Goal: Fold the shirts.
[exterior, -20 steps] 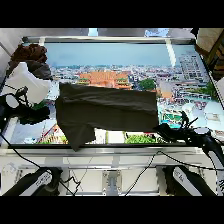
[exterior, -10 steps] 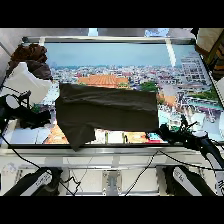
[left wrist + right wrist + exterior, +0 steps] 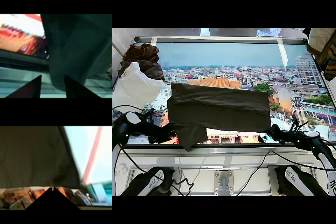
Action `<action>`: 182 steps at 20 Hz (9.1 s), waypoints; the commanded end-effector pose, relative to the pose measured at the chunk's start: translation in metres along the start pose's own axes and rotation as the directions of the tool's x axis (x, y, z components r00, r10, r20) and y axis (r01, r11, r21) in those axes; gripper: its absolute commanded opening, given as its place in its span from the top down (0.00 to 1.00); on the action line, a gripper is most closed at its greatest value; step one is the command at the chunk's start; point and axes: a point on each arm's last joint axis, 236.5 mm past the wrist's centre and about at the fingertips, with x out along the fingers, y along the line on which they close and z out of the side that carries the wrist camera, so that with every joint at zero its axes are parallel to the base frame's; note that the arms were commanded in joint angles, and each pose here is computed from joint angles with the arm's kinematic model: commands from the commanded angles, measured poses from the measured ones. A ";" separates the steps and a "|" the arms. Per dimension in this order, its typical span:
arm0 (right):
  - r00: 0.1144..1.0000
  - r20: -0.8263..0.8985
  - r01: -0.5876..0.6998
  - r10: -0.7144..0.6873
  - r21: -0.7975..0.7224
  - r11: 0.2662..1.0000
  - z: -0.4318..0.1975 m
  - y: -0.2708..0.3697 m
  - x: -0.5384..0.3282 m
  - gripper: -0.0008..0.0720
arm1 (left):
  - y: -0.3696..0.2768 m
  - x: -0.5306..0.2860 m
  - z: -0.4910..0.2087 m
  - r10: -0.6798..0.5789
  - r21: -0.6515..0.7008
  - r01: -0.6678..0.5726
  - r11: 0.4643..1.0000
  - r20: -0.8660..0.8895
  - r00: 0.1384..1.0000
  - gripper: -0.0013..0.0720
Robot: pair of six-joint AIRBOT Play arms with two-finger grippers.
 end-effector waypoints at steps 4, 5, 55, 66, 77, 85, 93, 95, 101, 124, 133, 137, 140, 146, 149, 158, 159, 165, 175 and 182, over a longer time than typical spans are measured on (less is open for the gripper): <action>0.999 -0.024 -0.045 0.044 -0.021 0.999 -0.006 0.011 0.000 0.96 | 0.001 0.011 0.019 -0.023 -0.080 0.031 0.996 0.104 0.994 0.51; 0.999 -0.022 -0.051 0.050 -0.025 0.998 -0.005 0.012 0.000 0.96 | 0.012 0.011 0.020 0.021 -0.106 -0.009 0.994 0.109 0.994 0.51; 0.982 0.110 0.145 -0.156 0.104 0.984 0.028 -0.040 -0.001 0.68 | -0.120 -0.032 0.007 -0.528 0.016 0.529 0.848 0.078 0.845 0.97; 0.996 0.094 0.005 0.005 -0.111 0.994 0.008 0.019 -0.024 0.96 | -0.161 -0.071 0.011 -0.692 0.091 0.687 0.721 0.119 0.712 0.97; 0.891 0.445 0.079 0.088 -0.343 0.936 0.019 0.109 -0.143 0.96 | -0.182 -0.136 -0.053 -0.734 0.217 0.704 0.676 0.120 0.668 0.97; 0.819 0.568 0.272 -0.081 -0.261 0.926 0.065 0.069 -0.156 0.96 | -0.116 -0.104 -0.030 -0.456 0.131 0.437 0.890 0.294 0.840 0.97; 0.864 0.504 0.160 -0.005 -0.264 0.951 0.138 0.073 -0.109 0.96 | -0.061 -0.102 0.024 -0.223 0.041 0.235 0.971 0.501 0.836 0.97; 0.863 0.505 0.171 0.000 -0.294 0.940 0.161 0.084 -0.113 0.96 | -0.063 -0.097 0.041 -0.231 0.014 0.261 0.965 0.511 0.828 0.97; 0.911 0.411 0.181 -0.022 -0.351 0.919 0.199 0.097 -0.073 0.96 | -0.087 -0.085 0.114 -0.311 0.051 0.335 0.941 0.525 0.793 0.97; 0.957 0.277 0.140 -0.082 -0.197 0.970 0.226 0.037 -0.043 0.34 | -0.321 0.007 0.067 -0.513 0.518 0.349 0.781 0.214 0.832 0.97; 0.996 0.024 0.084 -0.081 -0.165 0.983 0.183 0.002 0.006 0.28 | -0.359 0.115 0.075 -0.338 0.493 0.261 0.830 0.071 0.939 0.97; 0.998 -0.058 0.006 -0.015 -0.147 0.989 0.167 0.005 0.020 0.27 | -0.341 0.139 0.076 -0.215 0.479 0.165 0.862 0.052 0.975 0.97; 0.997 -0.059 -0.061 0.054 -0.123 0.990 0.168 0.019 0.024 0.27 | -0.329 0.153 0.074 -0.172 0.442 0.143 0.886 0.026 0.985 0.97; 0.988 -0.132 -0.098 0.081 -0.134 0.986 0.149 0.031 0.027 0.29 | -0.303 0.183 0.062 -0.086 0.382 0.097 0.919 -0.046 0.995 0.97; 0.985 -0.130 -0.127 0.110 -0.131 0.983 0.150 0.042 0.029 0.45 | -0.304 0.188 0.059 -0.093 0.362 0.111 0.926 -0.066 0.993 0.97; 0.962 -0.139 -0.266 0.235 -0.277 0.923 0.173 0.107 -0.007 0.96 | -0.339 0.180 0.044 -0.148 0.414 0.159 0.896 -0.059 0.987 0.97; 0.963 -0.123 -0.267 0.240 -0.306 0.914 0.179 0.116 -0.015 0.96 | -0.351 0.178 0.040 -0.173 0.432 0.178 0.884 -0.052 0.984 0.97; 0.949 -0.157 -0.314 0.274 -0.373 0.873 0.177 0.154 -0.054 0.96 | -0.473 0.057 0.068 -0.448 0.705 0.259 0.661 0.094 0.889 0.96; 0.916 -0.272 -0.394 0.295 -0.750 0.532 0.048 0.359 -0.002 0.97 | -0.317 -0.232 0.211 -0.112 0.403 -0.325 0.856 0.757 0.643 0.96; 0.842 -0.436 -0.538 0.317 -0.714 0.448 -0.082 0.430 0.105 0.97 | -0.279 -0.287 0.206 -0.069 0.363 -0.391 0.846 0.800 0.596 0.96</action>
